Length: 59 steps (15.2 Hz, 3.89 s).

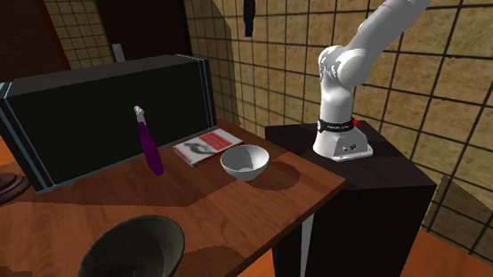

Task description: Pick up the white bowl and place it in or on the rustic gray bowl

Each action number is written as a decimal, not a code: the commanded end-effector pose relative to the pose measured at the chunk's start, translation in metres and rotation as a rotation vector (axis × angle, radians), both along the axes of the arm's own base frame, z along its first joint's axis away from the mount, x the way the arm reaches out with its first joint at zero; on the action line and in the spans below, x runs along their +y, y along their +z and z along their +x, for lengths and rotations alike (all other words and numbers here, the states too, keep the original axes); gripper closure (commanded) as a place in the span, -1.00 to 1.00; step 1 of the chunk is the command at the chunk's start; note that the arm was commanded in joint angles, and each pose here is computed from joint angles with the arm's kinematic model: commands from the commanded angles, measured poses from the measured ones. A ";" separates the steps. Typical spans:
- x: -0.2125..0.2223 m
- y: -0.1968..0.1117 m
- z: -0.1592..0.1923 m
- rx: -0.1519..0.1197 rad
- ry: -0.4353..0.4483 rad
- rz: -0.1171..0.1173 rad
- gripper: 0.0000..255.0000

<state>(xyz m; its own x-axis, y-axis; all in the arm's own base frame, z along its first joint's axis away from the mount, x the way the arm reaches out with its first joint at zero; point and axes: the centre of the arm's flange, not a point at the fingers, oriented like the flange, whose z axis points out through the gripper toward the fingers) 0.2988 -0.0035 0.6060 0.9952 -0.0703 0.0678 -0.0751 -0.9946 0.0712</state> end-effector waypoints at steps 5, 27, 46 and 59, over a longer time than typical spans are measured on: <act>0.011 -0.050 0.005 0.011 -0.026 0.029 -1.00; 0.085 -0.305 0.028 0.066 -0.158 0.175 -1.00; 0.089 -0.339 0.028 0.066 -0.158 0.175 1.00; 0.089 -0.297 0.028 0.066 -0.158 0.175 1.00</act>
<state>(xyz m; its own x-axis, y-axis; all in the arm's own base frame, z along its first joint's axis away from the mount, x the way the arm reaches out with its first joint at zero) 0.3271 0.0855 0.3026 0.9729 -0.2300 -0.0235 -0.2312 -0.9686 -0.0917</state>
